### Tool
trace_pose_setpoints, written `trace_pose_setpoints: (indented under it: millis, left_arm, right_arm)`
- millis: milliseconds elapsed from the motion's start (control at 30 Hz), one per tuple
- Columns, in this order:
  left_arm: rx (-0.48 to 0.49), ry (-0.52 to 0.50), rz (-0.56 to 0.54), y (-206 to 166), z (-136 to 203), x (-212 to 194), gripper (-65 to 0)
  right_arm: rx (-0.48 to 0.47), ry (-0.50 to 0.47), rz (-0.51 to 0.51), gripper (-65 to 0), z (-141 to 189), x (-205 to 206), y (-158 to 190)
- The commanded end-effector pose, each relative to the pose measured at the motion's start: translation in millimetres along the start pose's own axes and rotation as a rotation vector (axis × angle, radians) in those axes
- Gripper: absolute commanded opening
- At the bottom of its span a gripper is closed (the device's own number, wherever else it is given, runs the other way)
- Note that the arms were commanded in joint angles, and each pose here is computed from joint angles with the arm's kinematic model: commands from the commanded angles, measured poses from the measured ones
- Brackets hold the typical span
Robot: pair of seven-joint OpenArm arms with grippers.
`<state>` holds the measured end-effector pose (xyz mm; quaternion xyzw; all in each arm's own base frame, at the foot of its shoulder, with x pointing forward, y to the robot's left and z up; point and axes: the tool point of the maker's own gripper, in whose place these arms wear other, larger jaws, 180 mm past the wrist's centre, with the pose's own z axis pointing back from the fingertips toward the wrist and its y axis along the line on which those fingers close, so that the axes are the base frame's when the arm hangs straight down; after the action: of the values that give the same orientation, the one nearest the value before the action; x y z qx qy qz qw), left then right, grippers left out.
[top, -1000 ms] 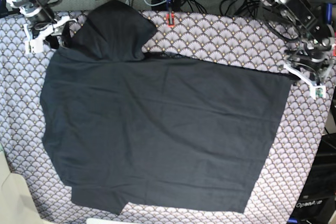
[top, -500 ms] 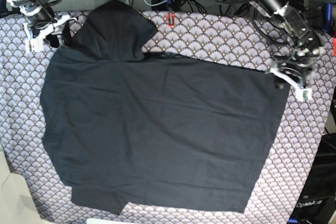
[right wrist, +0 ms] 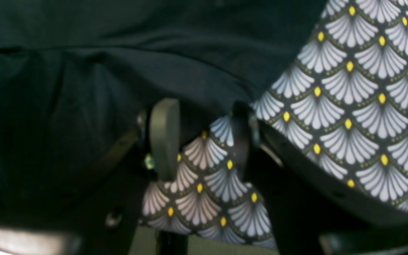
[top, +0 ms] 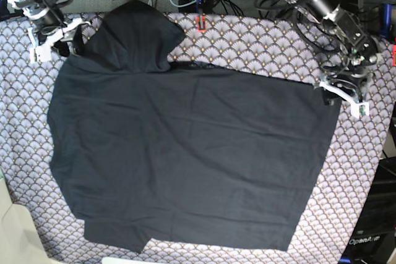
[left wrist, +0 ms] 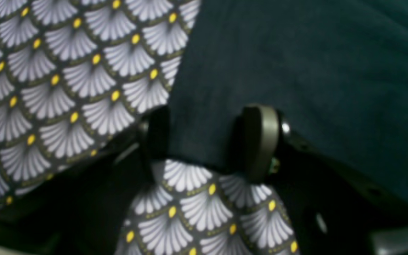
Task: Fold the T-shirt properly
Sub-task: 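Grasp the shirt's shoulder corners with both grippers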
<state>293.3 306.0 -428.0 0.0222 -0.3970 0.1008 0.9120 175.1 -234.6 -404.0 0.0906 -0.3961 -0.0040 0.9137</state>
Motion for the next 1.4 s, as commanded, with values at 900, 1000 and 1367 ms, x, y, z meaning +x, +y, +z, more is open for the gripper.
trace_pose_setpoints:
  millis: [900, 1000, 1367]
  left_arm:
    - [-0.044, 0.061, 0.033, -12.7, -11.1, -21.9, -65.0]
    - [-0.054, 0.061, 0.045, -19.5, -11.6, -24.3, -65.0]
    - [-0.008, -0.042, 0.006, -26.7, 11.3, 7.0, -65.0]
  right_arm:
    - [-0.004, 0.015, -0.013, -42.8, -1.6, -7.9, -12.7]
    - [-0.003, 0.013, -0.012, -42.8, -1.9, -7.3, -12.7]
    - [-0.003, -0.007, -0.012, -35.2, -5.2, 0.9, -12.3]
